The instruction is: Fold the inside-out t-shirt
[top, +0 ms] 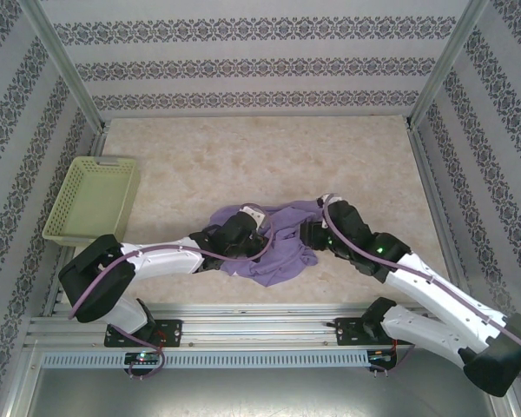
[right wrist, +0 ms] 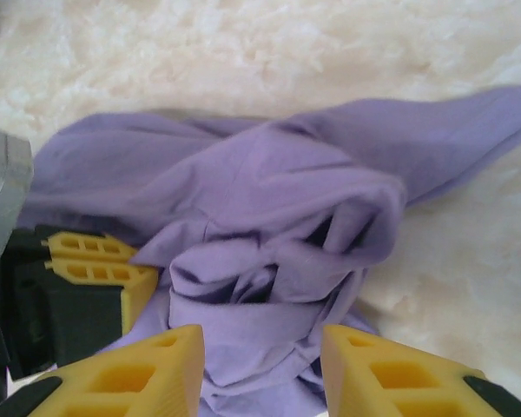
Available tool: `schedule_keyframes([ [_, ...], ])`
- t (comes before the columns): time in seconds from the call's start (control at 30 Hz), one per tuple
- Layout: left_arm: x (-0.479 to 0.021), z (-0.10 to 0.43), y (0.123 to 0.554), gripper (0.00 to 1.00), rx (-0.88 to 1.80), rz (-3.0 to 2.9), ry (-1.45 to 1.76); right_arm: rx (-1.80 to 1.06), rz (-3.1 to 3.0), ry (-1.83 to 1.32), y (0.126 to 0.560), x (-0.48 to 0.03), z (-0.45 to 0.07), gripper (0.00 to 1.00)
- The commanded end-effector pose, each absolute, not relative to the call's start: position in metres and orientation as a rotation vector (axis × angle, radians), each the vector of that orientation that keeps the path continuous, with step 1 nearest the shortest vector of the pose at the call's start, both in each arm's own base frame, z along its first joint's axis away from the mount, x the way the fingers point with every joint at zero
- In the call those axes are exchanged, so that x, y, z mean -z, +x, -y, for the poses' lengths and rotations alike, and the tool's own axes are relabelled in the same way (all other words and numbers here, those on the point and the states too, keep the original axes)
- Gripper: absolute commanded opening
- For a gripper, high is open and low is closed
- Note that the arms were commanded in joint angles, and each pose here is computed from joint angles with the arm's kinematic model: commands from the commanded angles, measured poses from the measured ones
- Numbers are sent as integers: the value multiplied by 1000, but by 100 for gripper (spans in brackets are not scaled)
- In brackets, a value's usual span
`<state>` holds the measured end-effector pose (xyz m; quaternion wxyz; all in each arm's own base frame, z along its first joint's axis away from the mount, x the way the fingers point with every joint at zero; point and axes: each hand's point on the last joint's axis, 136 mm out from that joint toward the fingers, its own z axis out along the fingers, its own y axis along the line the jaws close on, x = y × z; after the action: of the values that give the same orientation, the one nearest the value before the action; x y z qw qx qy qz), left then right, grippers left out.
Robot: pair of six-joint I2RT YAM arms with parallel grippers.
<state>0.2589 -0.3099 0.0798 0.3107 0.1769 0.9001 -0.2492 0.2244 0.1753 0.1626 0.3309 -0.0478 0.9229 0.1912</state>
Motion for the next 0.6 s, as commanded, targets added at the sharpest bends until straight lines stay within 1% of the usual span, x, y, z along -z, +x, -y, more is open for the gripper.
schedule_keyframes([
  [0.0,-86,320,258,12,691,-2359,494,-412,-2490,-113,224,-133,-178,39],
  [0.2,-88,324,254,13,712,-2354,500,-253,-2544,-65,248,-118,-180,36],
  [0.43,-85,326,250,14,719,-2360,507,-285,-2562,-20,264,-107,-187,33],
  [0.57,-82,327,248,15,723,-2365,511,-304,-2570,19,271,-104,-185,35],
])
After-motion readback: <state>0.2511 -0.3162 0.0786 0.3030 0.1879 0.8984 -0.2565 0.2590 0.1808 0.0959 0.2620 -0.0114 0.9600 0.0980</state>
